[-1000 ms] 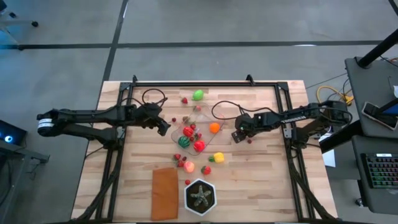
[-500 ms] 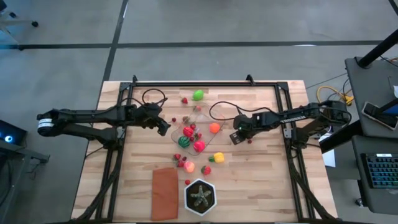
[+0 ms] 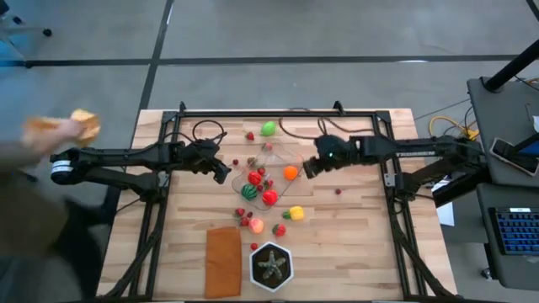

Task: Pick and placing Produce into tupperware
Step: Put the pink peach into the transparent bin, then put the red cherry into the transparent bin

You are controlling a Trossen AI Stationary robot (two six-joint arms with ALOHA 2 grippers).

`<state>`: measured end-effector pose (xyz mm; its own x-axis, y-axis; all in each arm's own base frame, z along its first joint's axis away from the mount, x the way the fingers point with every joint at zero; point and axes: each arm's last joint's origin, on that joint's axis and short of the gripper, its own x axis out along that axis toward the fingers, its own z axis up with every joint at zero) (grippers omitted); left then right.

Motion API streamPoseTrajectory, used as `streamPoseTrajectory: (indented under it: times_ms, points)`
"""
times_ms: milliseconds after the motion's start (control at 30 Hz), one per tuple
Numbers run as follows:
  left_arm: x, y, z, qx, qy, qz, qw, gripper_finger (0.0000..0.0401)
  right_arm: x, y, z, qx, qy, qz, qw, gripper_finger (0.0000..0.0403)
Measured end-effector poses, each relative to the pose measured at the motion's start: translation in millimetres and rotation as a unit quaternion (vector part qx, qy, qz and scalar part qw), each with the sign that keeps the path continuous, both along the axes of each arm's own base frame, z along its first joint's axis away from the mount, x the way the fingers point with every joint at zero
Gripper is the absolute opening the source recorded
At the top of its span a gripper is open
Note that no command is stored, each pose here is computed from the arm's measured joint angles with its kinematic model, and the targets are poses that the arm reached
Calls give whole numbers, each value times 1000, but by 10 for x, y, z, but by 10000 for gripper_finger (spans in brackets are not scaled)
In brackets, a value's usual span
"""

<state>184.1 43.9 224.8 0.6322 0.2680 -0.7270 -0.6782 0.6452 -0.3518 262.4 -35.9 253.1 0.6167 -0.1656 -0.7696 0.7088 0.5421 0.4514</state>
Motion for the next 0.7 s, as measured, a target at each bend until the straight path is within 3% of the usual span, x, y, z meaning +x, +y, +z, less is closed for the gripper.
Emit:
streamPoseTrajectory:
  times_ms: [133,433,567,700]
  points:
    - [1,0,1,3,0,-3,1000,271,190,-35,254,-21,-30,19,999,95]
    - [6,1,7,18,2,-19,1000,271,973,-94,69,-22,44,129,990,99]
    - [6,1,7,27,6,-29,999,271,1201,-70,111,-37,84,167,982,137]
    - [6,1,7,42,12,-46,998,271,1308,-89,271,-77,107,148,980,200]
